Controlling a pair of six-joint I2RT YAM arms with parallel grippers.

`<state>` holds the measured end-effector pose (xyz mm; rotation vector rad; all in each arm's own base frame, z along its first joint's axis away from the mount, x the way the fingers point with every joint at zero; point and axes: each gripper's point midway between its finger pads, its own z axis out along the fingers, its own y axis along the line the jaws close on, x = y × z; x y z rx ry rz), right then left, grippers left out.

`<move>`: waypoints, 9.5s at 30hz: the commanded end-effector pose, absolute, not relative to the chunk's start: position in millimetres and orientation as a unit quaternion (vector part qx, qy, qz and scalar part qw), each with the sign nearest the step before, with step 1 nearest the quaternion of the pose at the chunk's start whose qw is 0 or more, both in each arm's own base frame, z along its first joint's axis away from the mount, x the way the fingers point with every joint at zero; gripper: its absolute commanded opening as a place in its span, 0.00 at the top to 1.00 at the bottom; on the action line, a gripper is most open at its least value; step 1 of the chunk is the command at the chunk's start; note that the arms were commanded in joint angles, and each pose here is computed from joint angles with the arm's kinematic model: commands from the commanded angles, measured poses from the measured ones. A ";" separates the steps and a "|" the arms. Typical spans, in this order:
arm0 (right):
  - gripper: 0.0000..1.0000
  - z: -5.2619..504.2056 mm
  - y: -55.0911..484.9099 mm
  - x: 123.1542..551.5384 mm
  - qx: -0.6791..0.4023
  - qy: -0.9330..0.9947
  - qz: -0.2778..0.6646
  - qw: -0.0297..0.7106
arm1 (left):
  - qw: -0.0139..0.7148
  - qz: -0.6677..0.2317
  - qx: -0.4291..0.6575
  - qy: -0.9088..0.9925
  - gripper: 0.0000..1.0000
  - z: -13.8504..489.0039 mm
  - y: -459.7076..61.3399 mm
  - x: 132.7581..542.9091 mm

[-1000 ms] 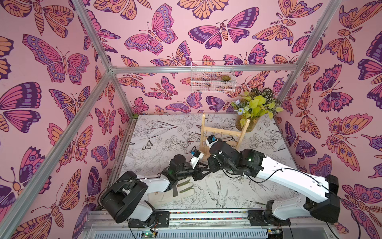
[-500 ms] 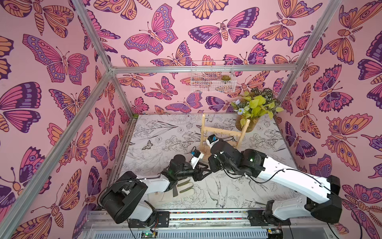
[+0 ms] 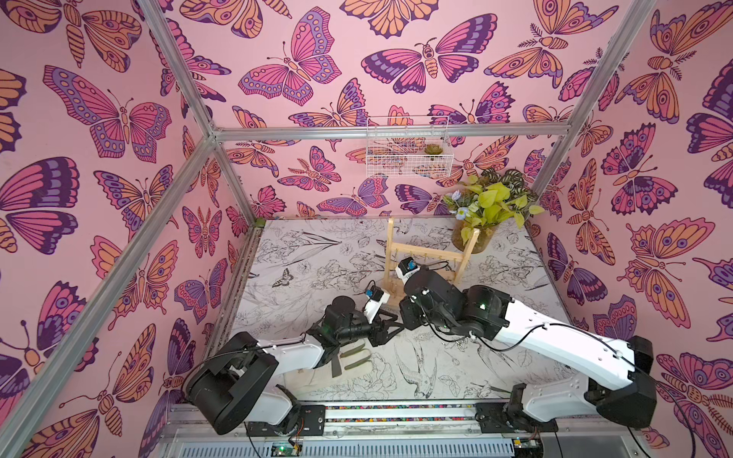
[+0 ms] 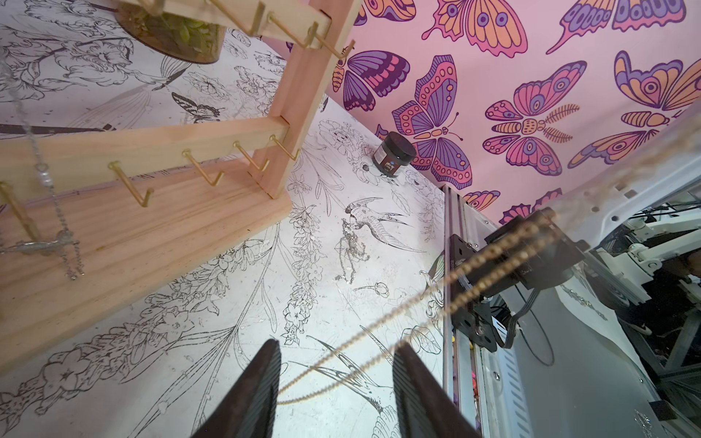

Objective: Hang the necklace on the jewelry display stand
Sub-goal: Adjust the necklace.

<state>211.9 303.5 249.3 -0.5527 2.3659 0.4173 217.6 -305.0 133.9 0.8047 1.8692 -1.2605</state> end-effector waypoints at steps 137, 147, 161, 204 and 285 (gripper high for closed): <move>0.89 266.4 345.3 204.0 -0.254 0.912 0.235 0.222 | 0.431 -0.588 0.366 0.578 1.00 270.6 -285.1 146.8; 0.75 274.2 340.4 204.3 -0.251 0.911 0.233 0.230 | 0.448 -0.584 0.344 0.583 1.00 279.8 -281.3 152.3; 0.66 301.3 305.9 212.6 -0.238 0.905 0.217 0.277 | 0.451 -0.605 0.330 0.567 1.00 302.1 -282.0 153.5; 0.68 354.5 307.9 160.9 -0.335 0.780 0.387 0.360 | 0.472 -0.620 0.280 0.561 1.00 373.8 -266.6 181.9; 0.78 337.5 330.8 205.2 -0.317 0.763 0.396 0.402 | 0.449 -0.644 0.280 0.552 1.00 378.5 -270.0 185.6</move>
